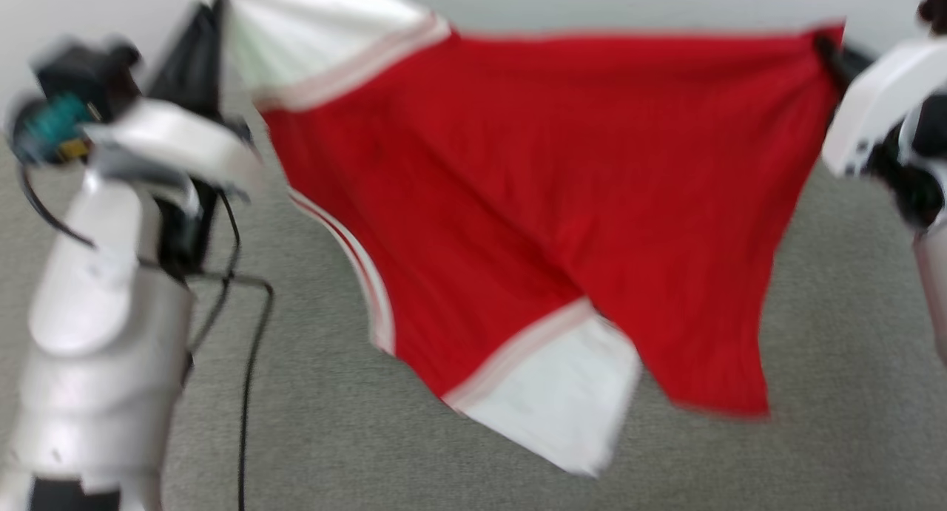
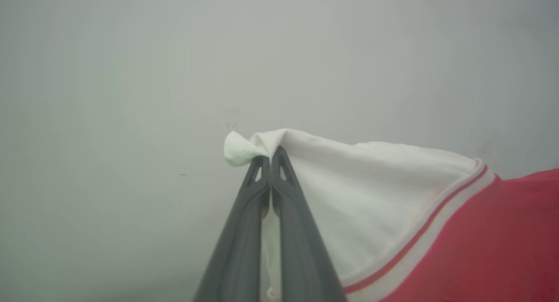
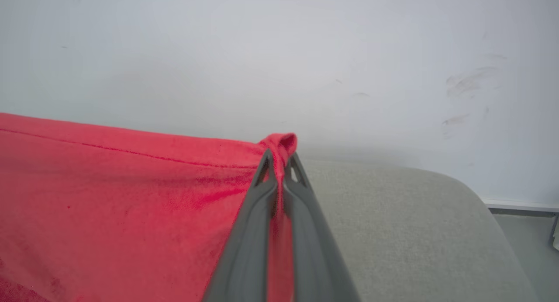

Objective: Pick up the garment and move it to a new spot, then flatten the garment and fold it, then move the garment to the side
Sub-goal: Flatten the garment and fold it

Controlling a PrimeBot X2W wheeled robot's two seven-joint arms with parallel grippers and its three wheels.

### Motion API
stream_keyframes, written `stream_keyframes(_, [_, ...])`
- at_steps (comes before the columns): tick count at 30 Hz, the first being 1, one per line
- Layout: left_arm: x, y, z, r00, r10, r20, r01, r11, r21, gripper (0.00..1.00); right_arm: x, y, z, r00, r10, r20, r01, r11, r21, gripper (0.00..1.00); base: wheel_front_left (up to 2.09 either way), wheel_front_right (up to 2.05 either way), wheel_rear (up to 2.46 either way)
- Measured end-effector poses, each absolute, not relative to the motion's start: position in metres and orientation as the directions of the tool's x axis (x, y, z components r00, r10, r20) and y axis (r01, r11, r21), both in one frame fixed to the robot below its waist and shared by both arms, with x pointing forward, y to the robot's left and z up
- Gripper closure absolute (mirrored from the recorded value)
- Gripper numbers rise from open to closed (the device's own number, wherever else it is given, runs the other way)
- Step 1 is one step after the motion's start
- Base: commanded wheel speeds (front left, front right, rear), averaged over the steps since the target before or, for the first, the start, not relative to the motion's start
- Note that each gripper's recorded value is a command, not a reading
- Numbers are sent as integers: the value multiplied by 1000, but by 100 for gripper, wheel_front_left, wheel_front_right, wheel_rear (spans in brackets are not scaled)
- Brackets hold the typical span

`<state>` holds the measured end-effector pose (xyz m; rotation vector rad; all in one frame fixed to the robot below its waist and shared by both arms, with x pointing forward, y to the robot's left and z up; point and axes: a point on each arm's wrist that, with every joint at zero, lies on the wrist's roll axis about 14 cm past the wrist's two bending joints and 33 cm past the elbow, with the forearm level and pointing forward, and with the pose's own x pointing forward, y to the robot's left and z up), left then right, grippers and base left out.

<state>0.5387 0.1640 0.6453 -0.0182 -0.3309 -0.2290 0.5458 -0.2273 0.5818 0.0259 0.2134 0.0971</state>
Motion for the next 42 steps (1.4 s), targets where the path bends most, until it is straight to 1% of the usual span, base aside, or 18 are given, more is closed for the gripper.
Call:
stream_keyframes(5, [573, 162, 698, 886, -221, 407, 211, 975, 69, 100, 566, -244, 635, 998, 39, -59, -38, 999, 6, 100, 0, 0, 0])
stream_keyframes(11, [610, 171, 753, 854, -201, 480, 161, 979, 123, 100, 599, -245, 698, 993, 15, 118, -11, 1000, -29, 100, 0, 0, 0])
stream_keyframes(15, [636, 178, 769, 851, -175, 494, 134, 984, 118, 100, 623, -243, 721, 981, 7, 192, -2, 1000, -27, 100, 0, 0, 0])
stream_keyframes(19, [663, 188, 758, 873, -145, 466, 111, 989, 99, 100, 651, -235, 724, 974, 14, 226, -8, 1000, -29, 100, 0, 0, 0])
stream_keyframes(22, [684, 193, 735, 898, -127, 421, 103, 991, 80, 100, 672, -230, 708, 976, 17, 215, -12, 1000, -25, 100, 0, 0, 0])
stream_keyframes(25, [703, 198, 700, 928, -112, 355, 96, 993, 63, 100, 692, -223, 681, 983, 24, 183, -22, 1000, -13, 100, 0, 0, 0])
stream_keyframes(29, [722, 206, 648, 961, -83, 262, 84, 996, 8, 100, 713, -212, 630, 993, 41, 107, -41, 999, -5, 100, 0, 0, 0])
stream_keyframes(32, [729, 211, 606, 979, -67, 191, 73, 997, -28, 100, 721, -209, 590, 998, 44, 39, -44, 999, 8, 100, 0, 0, 0])
stream_keyframes(36, [723, 216, 559, 994, -51, 96, 56, 997, -58, 100, 716, -203, 548, 997, 56, -45, -55, 998, 20, 100, 0, 0, 0])
stream_keyframes(42, [693, 210, 511, 998, -67, 1, 67, 993, -93, 100, 690, -201, 506, 988, 67, -137, -65, 998, 26, 100, 0, 0, 0])
